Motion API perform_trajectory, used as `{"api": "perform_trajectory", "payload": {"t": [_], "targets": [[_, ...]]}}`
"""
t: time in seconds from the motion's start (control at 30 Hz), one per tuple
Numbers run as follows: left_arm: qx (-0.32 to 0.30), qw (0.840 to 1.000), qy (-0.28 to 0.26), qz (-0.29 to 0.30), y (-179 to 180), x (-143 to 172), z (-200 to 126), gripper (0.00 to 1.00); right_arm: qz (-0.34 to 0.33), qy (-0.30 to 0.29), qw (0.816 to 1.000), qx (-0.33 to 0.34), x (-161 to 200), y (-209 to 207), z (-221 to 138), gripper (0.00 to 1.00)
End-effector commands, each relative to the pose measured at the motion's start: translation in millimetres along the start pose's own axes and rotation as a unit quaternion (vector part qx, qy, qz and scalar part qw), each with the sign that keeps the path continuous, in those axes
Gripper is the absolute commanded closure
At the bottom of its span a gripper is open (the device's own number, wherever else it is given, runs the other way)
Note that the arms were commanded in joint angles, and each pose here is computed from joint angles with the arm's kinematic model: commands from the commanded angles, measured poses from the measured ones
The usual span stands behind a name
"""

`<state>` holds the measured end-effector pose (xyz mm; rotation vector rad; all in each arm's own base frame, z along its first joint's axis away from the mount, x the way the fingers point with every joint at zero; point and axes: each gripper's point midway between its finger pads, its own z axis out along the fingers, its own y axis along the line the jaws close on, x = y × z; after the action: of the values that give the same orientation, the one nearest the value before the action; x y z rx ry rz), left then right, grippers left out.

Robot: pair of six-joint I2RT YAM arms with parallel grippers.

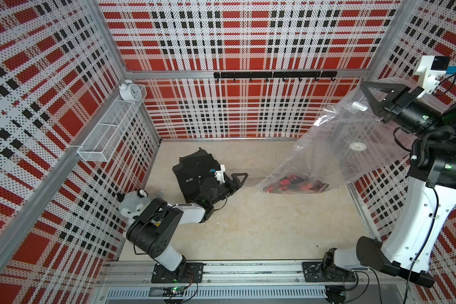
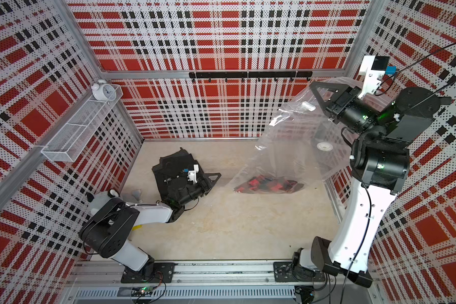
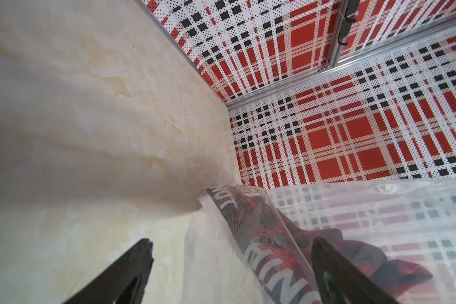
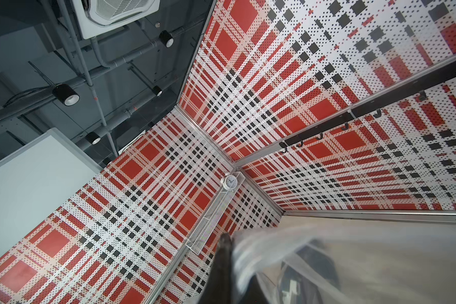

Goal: Place the folded shirt into the vacuum bag
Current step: Adjust the vacuum bag at the center of the board.

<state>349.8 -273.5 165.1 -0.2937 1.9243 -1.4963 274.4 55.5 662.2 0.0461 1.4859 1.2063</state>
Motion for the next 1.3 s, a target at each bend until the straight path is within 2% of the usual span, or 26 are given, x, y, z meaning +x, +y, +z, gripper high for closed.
{"api": "perform_trajectory", "payload": {"t": [0.0,0.17,0.3,0.4,0.47,0.53,0.67,0.8,0.97,1.07,1.1,1.17,1.27], "targets": [[0.012,1.0,0.024,-0.014,-2,15,8,0.13,-0.036,-0.012,0.999,-0.034,-11,25,-5,1.0],[0.027,0.998,0.045,-0.034,-5,33,12,0.24,-0.032,-0.013,0.998,-0.043,-17,24,-3,1.0],[0.034,0.997,0.046,-0.042,-10,33,13,0.35,-0.03,-0.012,0.999,-0.042,-17,22,-2,1.0],[0.03,0.998,0.033,-0.05,-5,21,10,0.6,-0.031,-0.011,0.999,-0.043,-17,23,-3,1.0],[0.024,0.998,0.018,-0.056,2,8,6,0.83,-0.031,-0.011,0.998,-0.045,-18,23,-3,1.0],[0.033,0.998,0.014,-0.055,-2,-1,6,0.99,-0.03,-0.011,0.998,-0.046,-18,23,-3,1.0],[0.06,0.997,0.022,-0.05,-20,-9,10,1.0,-0.027,-0.012,0.999,-0.042,-20,16,-1,1.0],[0.077,0.996,0.011,-0.043,-30,-39,18,1.0,-0.029,-0.015,0.999,-0.037,-26,3,5,1.0],[0.077,0.997,-0.013,-0.012,-34,-105,49,1.0,-0.036,-0.016,0.999,-0.032,-39,-16,13,1.0],[0.1,0.994,-0.022,0.024,-57,-145,67,1.0,-0.033,-0.018,0.999,-0.033,-47,-23,17,1.0],[0.106,0.993,-0.031,0.041,-68,-162,70,1.0,-0.043,-0.022,0.998,-0.042,-49,-13,15,1.0],[0.109,0.991,-0.053,0.062,-80,-193,66,1.0,-0.046,-0.023,0.997,-0.053,-51,-6,15,1.0],[0.097,0.986,-0.105,0.081,-77,-241,27,1.0,-0.054,-0.019,0.996,-0.064,-47,7,11,1.0]]}}
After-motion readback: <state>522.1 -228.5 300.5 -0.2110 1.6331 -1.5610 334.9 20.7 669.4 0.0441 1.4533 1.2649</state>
